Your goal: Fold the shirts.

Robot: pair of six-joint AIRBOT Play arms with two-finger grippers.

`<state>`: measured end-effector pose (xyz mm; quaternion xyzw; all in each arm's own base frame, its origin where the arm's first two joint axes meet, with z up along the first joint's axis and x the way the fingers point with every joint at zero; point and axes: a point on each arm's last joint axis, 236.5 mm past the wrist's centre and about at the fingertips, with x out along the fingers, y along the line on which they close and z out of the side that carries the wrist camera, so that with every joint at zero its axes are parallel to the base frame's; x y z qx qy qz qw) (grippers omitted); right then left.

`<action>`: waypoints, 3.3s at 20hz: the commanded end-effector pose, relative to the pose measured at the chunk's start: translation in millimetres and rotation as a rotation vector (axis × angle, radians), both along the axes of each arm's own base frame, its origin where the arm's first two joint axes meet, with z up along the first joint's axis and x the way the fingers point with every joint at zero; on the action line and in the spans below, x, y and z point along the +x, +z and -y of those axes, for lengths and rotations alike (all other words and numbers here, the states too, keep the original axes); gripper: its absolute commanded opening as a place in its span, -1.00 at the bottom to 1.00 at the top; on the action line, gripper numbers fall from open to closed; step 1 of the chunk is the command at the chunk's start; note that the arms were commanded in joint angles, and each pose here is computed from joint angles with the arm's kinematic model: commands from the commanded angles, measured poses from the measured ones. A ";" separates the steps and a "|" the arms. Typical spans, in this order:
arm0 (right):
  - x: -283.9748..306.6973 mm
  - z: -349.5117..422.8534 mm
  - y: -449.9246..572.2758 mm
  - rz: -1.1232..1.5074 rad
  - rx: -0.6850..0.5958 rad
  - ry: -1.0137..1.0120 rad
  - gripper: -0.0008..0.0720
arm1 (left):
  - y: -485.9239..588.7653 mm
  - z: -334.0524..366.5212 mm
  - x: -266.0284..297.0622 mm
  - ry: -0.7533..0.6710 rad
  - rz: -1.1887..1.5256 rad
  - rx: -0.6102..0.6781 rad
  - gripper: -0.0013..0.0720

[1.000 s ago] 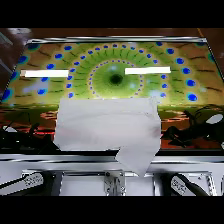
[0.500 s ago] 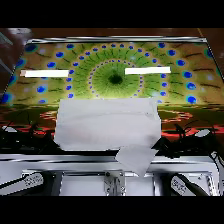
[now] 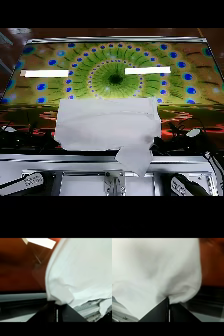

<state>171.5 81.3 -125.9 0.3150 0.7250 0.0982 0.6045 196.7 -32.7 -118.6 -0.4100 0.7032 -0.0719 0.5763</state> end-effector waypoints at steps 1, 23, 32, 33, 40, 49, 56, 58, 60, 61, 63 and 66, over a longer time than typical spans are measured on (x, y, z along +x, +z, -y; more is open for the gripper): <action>17.4 -6.8 14.9 0.089 -0.003 0.019 -0.81 | 3.4 -2.3 4.5 -0.027 0.049 0.013 -0.86; 281.8 18.3 103.7 0.544 -0.014 -0.237 -0.81 | 82.7 -20.4 245.6 0.096 0.440 0.186 -0.86; 305.5 35.6 61.2 0.533 -0.106 -0.277 -0.81 | 55.8 -26.2 252.6 0.137 0.386 0.190 -0.86; 303.4 37.5 58.0 0.528 -0.120 -0.262 -0.81 | 54.6 -26.6 250.6 0.130 0.379 0.194 -0.86; 296.7 36.2 54.2 0.498 -0.121 -0.249 0.18 | 38.5 -35.6 220.8 0.096 0.238 0.249 0.33; 263.2 107.4 78.4 0.470 -0.171 -0.240 0.86 | 76.2 -56.4 209.1 0.052 0.203 0.208 0.63; 238.6 58.0 25.8 0.303 0.048 -0.131 0.86 | 121.4 -34.7 195.0 -0.060 0.287 0.218 0.61; 244.6 48.6 20.1 0.293 0.112 -0.171 0.86 | 133.2 -24.8 191.0 -0.089 0.307 0.218 0.61; 246.2 41.6 12.3 0.275 0.145 -0.187 0.86 | 142.8 -14.2 190.1 -0.114 0.335 0.222 0.61; 245.7 36.5 8.2 0.263 0.158 -0.188 0.86 | 146.1 -8.0 189.4 -0.129 0.344 0.222 0.61; 241.6 26.0 -1.1 0.236 0.167 -0.169 0.84 | 150.4 4.6 188.2 -0.159 0.359 0.219 0.61; 242.7 20.5 -1.0 0.236 0.174 -0.167 -0.38 | 152.4 24.1 185.6 -0.209 0.370 0.212 0.61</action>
